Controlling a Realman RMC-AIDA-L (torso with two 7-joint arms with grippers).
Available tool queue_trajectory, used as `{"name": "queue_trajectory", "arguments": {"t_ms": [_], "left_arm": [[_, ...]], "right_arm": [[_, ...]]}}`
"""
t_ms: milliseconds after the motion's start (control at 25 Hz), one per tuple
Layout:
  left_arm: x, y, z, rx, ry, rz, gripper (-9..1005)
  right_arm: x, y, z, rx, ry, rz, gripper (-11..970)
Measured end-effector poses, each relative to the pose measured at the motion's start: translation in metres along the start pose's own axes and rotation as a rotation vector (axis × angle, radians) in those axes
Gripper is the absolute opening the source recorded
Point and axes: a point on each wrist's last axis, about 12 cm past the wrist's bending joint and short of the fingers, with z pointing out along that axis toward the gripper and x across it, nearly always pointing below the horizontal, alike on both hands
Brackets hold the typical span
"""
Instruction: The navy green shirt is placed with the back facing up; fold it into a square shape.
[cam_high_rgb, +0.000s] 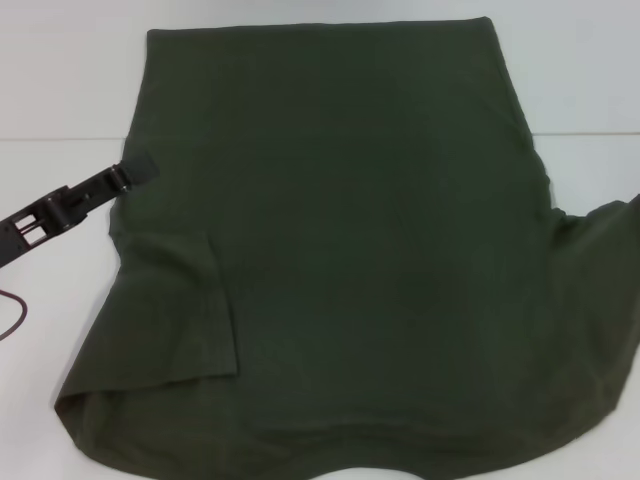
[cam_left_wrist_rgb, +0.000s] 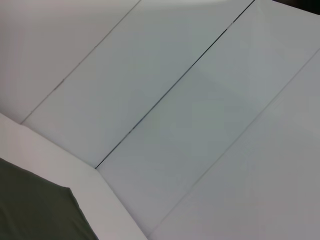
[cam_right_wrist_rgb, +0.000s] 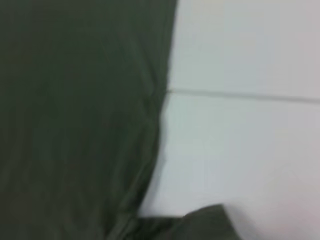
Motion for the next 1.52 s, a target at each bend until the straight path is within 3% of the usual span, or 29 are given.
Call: {"name": "queue_trajectory", "arguments": {"t_ms": [240,520,1000,1320,1520], "left_arm": [[-0.003,0.001,-0.003,-0.006,-0.022,0.001,960],[-0.005,0.002,0.000,-0.003,-0.023,0.000,960],[-0.006,0.003,-0.003,-0.014,-0.045,-0.006,960],[-0.005,0.007,-0.009,-0.032,-0.074,-0.019,959],[-0.006,0.007,-0.009,-0.035,-0.078,-0.016,959]], "right_arm": [[0.006,0.014,-0.012,-0.091,0.128,0.002,18],[0.001,0.028,-0.023,-0.141,0.146,-0.013,19],[-0.030,0.101,-0.010,-0.231,0.170,-0.170,20],[-0.026,0.127,0.005,-0.253,0.210,-0.208,20],[-0.023,0.131,0.010,-0.275,0.214,-0.201,21]]}}
